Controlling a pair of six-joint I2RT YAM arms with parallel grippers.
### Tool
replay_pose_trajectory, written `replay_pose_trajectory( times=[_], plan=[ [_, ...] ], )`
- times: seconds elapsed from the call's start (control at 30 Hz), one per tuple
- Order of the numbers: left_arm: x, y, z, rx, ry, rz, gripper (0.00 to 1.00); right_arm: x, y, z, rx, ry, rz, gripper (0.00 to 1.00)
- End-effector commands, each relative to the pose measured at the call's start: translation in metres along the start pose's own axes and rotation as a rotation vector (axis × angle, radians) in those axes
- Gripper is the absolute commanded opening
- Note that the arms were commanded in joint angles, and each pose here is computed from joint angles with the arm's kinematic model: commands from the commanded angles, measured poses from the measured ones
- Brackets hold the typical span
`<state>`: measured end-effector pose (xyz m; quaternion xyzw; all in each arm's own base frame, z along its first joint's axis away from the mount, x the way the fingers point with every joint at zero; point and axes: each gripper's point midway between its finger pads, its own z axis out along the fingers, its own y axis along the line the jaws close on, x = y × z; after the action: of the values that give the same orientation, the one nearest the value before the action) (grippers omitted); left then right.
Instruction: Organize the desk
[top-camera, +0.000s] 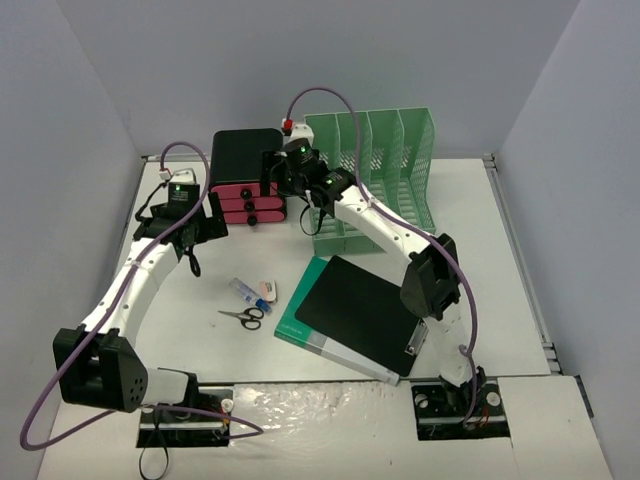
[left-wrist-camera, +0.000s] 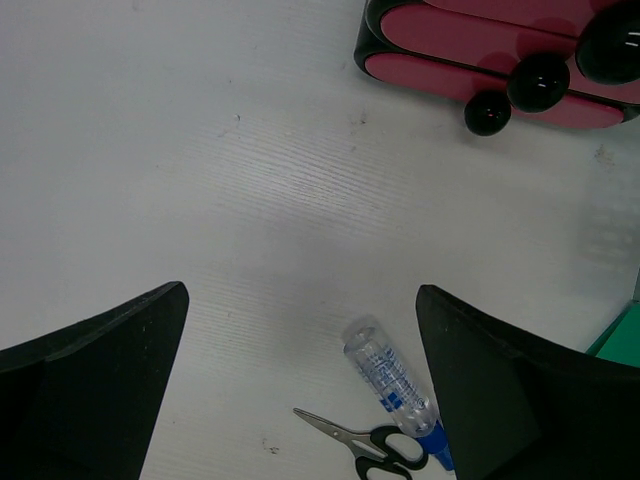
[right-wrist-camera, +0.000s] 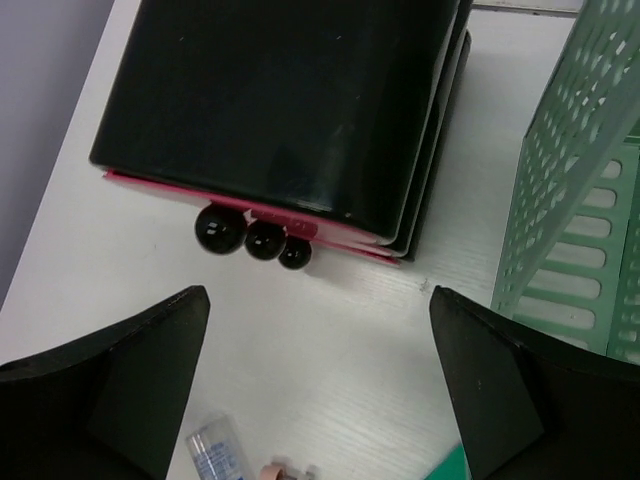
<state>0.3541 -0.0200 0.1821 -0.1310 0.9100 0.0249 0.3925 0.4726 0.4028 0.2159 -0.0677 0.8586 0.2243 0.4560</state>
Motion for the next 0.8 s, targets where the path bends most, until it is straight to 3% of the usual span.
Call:
replay_pose_trajectory(
  times=[0.0, 0.23, 0.77],
  plan=[
    [-0.04, -0.009, -0.014, 0.042, -0.117, -0.039, 0.97, -0.056, 0.006, 0.001, -0.056, -0.135, 0.078, 0.9],
    [-0.035, -0.007, -0.015, 0.041, -0.11, -0.032, 0.97, -0.076, -0.021, 0.012, -0.042, -0.162, 0.112, 0.9],
    [-0.029, 0.002, -0.027, 0.022, -0.112, -0.022, 0.97, -0.075, -0.085, 0.017, 0.077, -0.149, 0.136, 0.91]
  ],
)
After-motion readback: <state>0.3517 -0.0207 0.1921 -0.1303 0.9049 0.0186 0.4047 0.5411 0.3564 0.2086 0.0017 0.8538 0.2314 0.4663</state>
